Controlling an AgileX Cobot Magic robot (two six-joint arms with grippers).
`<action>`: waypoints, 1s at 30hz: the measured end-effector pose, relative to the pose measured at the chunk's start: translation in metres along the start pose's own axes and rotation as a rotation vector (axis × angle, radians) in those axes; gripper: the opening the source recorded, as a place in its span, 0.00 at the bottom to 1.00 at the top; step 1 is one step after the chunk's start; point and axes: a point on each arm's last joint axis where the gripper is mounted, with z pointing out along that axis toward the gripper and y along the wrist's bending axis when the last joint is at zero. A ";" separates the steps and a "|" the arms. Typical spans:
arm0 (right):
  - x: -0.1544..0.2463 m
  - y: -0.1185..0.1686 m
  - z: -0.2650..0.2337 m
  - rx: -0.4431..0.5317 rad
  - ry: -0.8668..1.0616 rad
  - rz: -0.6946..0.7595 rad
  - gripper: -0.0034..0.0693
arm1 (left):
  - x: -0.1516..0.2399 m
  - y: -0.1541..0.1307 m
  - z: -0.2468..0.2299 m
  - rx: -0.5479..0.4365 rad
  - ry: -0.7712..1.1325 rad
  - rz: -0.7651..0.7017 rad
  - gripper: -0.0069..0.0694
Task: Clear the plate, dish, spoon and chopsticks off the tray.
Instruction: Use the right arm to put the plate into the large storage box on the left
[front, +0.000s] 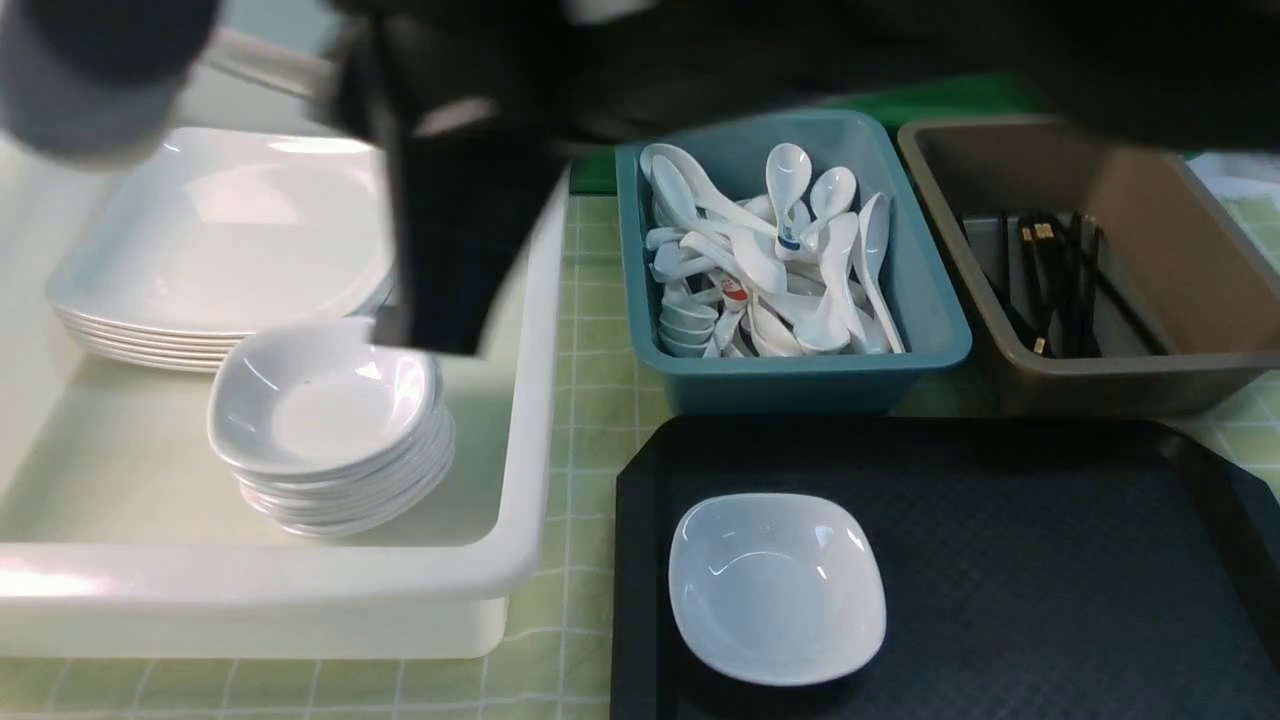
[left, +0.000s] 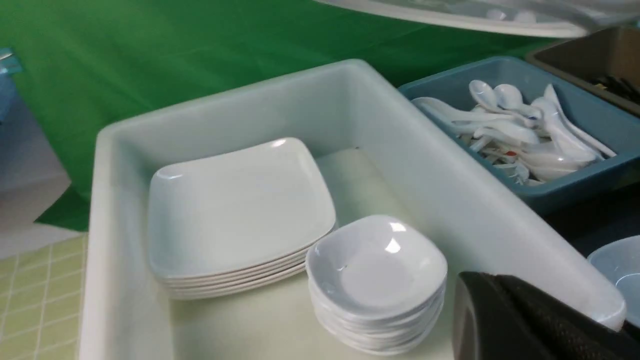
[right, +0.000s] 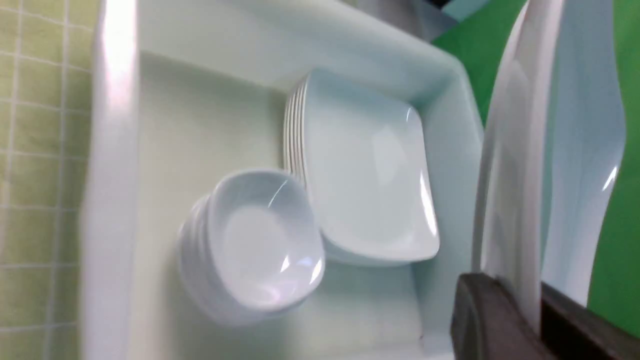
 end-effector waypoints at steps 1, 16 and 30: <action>0.003 -0.004 0.014 0.007 -0.006 -0.018 0.13 | 0.003 0.002 -0.005 -0.007 -0.004 -0.005 0.10; 0.077 0.024 0.230 -0.017 0.032 -0.285 0.13 | 0.025 0.000 -0.036 0.065 0.012 -0.068 0.10; 0.111 0.043 0.280 0.056 -0.017 -0.299 0.13 | 0.025 -0.009 -0.037 0.161 0.015 -0.115 0.10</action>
